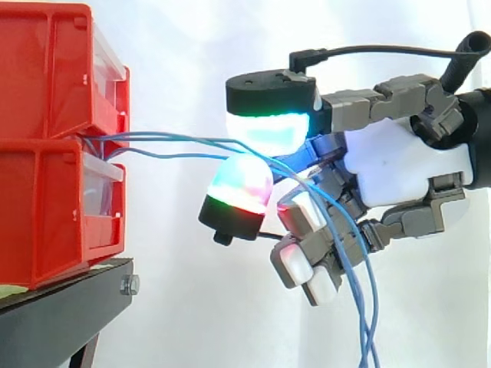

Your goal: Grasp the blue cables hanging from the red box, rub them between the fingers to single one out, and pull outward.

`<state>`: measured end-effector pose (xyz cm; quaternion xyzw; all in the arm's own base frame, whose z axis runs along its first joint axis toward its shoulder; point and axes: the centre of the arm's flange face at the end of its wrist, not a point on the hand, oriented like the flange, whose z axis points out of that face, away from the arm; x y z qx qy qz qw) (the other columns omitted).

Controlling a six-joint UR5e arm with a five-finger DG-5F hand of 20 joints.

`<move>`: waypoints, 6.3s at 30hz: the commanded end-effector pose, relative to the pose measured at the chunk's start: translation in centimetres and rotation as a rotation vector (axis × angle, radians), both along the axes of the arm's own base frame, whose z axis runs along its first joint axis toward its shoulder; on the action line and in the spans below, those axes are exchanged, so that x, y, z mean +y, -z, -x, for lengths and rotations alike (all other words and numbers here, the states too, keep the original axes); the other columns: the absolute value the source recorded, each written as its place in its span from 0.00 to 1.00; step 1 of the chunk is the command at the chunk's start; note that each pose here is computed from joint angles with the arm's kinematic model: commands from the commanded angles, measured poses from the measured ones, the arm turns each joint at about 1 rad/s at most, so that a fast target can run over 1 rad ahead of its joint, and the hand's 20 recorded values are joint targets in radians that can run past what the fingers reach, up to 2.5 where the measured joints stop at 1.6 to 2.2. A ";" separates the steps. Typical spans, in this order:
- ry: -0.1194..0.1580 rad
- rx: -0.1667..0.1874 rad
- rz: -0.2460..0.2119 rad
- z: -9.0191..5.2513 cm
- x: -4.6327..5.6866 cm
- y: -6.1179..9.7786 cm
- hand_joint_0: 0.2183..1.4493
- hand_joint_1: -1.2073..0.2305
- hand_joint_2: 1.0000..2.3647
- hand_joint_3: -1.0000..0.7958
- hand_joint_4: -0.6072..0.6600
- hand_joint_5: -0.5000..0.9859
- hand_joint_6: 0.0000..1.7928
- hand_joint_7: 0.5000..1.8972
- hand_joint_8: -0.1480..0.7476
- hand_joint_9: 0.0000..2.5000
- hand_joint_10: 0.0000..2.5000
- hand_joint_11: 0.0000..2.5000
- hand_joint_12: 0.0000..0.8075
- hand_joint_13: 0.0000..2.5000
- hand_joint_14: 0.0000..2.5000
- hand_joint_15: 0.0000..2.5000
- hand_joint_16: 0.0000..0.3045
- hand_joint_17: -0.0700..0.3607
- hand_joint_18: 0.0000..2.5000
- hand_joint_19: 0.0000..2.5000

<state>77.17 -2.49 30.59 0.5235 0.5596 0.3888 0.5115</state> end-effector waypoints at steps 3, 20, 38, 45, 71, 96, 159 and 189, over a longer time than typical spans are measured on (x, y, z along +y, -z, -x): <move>0.002 0.001 0.002 0.0 -0.2 0.0 0.32 0.29 0.01 0.52 0.61 0.22 0.49 0.28 0.51 0.44 0.01 0.28 0.48 0.37 0.01 0.27 0.18 0.45 0.31 0.25; -0.016 0.019 0.032 0.1 -0.4 -0.2 0.46 0.22 0.00 0.32 0.49 0.20 0.51 0.23 0.44 0.40 0.01 0.30 0.42 0.34 0.01 0.26 0.15 0.41 0.29 0.24; -0.011 0.034 0.071 0.3 -1.3 0.0 0.30 0.47 0.01 0.40 0.59 0.21 0.50 0.33 0.49 0.45 0.01 0.32 0.45 0.37 0.01 0.28 0.17 0.43 0.29 0.28; -0.009 0.046 0.084 0.5 -1.7 0.0 0.25 0.53 0.00 0.28 0.61 0.22 0.51 0.32 0.51 0.48 0.01 0.34 0.46 0.37 0.01 0.28 0.18 0.44 0.30 0.27; -0.016 0.056 0.207 0.5 -3.0 -0.1 0.46 0.20 0.00 0.31 0.44 0.21 0.52 0.33 0.43 0.44 0.01 0.32 0.42 0.35 0.01 0.28 0.15 0.41 0.29 0.24; -0.037 0.090 0.396 0.7 -4.3 0.1 0.26 0.46 0.00 0.28 0.55 0.24 0.48 0.38 0.49 0.50 0.01 0.30 0.45 0.38 0.01 0.29 0.17 0.43 0.29 0.28; -0.012 0.145 0.287 1.9 -4.9 2.7 0.32 0.31 0.01 0.40 0.54 0.25 0.49 0.41 0.48 0.45 0.01 0.29 0.43 0.34 0.01 0.27 0.16 0.41 0.26 0.26; 0.180 0.198 -0.002 3.7 -5.7 4.9 0.24 0.36 0.00 0.28 0.56 0.25 0.47 0.37 0.49 0.45 0.01 0.28 0.45 0.35 0.01 0.27 0.17 0.43 0.27 0.26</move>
